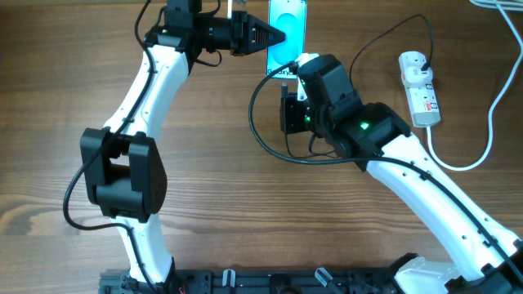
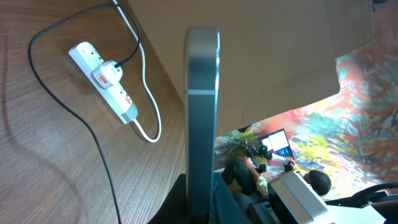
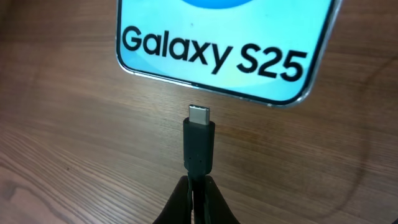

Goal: Plug charger to phone and switch on socket
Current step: 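Insert the USB-C plug into the phone's bottom port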

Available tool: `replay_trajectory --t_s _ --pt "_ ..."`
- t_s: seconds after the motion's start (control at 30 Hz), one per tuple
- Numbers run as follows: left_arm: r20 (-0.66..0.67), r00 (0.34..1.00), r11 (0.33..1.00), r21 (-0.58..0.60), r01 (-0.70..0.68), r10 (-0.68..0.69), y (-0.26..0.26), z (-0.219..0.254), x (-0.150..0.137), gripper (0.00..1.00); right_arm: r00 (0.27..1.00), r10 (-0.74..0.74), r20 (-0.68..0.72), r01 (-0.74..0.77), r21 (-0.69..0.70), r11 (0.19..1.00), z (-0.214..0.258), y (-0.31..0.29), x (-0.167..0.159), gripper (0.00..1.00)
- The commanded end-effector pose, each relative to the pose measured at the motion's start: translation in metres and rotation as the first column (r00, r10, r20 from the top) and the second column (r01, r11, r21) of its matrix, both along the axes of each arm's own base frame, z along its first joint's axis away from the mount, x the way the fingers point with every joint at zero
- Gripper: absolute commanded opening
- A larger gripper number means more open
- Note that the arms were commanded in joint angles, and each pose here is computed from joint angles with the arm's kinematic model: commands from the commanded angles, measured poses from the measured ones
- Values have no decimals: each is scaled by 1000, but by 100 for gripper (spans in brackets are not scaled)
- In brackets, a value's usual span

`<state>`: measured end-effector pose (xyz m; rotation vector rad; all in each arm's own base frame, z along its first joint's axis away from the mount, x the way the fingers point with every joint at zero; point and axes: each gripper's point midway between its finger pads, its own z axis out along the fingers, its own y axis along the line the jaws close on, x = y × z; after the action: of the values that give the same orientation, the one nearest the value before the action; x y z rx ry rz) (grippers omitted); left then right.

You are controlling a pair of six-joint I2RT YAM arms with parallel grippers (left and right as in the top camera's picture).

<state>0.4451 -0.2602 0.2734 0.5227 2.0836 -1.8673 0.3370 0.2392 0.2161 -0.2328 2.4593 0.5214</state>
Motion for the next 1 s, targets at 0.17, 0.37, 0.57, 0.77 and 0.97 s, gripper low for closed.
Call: replay_trajectory --t_s 0.17,0.37,0.57,0.77,0.97 --pt "58 997 997 -40 60 -57 -1 21 -13 4 1000 0 13 0 42 999 10 9 7 5" --pt "58 997 997 -40 60 -57 -1 21 -13 4 1000 -1 24 -1 46 999 12 9 8 5" --pt "66 996 997 -40 60 -58 -1 21 -14 4 1000 -2 29 0 38 999 12 8 9 5" --pt "84 995 997 -39 63 -59 -1 21 -14 4 1000 -1 29 0 38 999 12 8 9 4" --pt "79 995 997 -39 64 -60 -1 20 -14 4 1000 -1 31 0 39 999 12 8 10 4"
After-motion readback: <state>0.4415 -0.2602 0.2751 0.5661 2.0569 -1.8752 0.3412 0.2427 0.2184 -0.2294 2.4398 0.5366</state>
